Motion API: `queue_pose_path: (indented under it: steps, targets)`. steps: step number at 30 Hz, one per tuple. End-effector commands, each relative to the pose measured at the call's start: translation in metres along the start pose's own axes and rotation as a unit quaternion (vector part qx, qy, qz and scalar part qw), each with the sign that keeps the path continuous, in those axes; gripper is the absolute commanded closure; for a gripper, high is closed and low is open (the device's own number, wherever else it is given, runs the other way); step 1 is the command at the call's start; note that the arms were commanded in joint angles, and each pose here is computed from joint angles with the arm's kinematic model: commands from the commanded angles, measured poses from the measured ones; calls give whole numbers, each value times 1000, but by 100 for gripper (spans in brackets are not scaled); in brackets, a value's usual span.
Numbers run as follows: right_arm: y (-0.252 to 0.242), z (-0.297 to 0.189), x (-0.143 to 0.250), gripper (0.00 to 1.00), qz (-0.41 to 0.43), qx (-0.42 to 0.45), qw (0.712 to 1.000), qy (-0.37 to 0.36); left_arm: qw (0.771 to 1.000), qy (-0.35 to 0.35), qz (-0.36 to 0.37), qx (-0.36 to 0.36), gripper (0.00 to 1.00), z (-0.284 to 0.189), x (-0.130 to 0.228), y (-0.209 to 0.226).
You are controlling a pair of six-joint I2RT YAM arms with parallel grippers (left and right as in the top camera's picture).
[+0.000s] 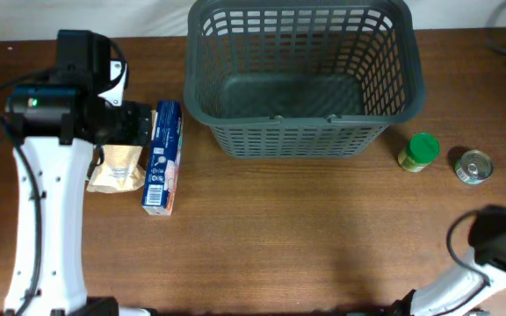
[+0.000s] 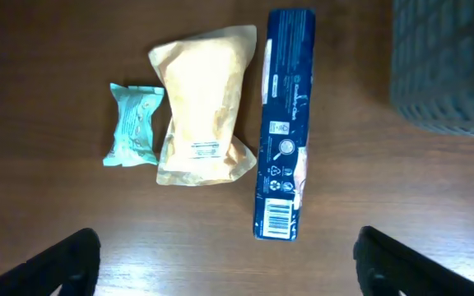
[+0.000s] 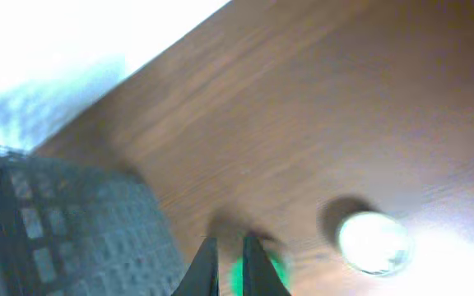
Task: Pack container
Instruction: 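Move the left gripper to the blue cracker box and grasp it, then lift the blue box with the left gripper and drop it into the basket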
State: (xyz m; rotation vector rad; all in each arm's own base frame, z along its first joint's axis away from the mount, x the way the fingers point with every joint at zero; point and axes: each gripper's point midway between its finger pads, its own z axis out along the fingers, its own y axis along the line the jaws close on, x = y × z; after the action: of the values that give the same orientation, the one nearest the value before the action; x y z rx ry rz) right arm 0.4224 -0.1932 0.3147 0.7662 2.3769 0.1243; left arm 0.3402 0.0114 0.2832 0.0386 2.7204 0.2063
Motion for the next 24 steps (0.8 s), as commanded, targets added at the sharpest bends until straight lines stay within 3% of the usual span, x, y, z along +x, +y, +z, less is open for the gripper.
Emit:
queue_pose_path:
  steps: [1,3,4,10,22,24]
  targets:
    - [-37,-76,-11,96,30,52,995,-77,999,40,-5,3,2,28,-1,5]
    - [-46,-89,-7,30,43,53,994,-80,996,72,14,57,0,53,0,-8]
    - [-48,-90,-6,1,45,54,994,-79,994,79,21,78,0,59,0,-14]
    - [-53,-84,-7,1,50,58,994,-73,973,155,105,138,0,124,10,-37]
    - [-54,-83,-7,1,50,58,994,-72,934,317,90,138,0,246,62,-58]
    - [-54,-83,-7,1,50,58,994,-72,928,333,95,140,8,262,71,-65]
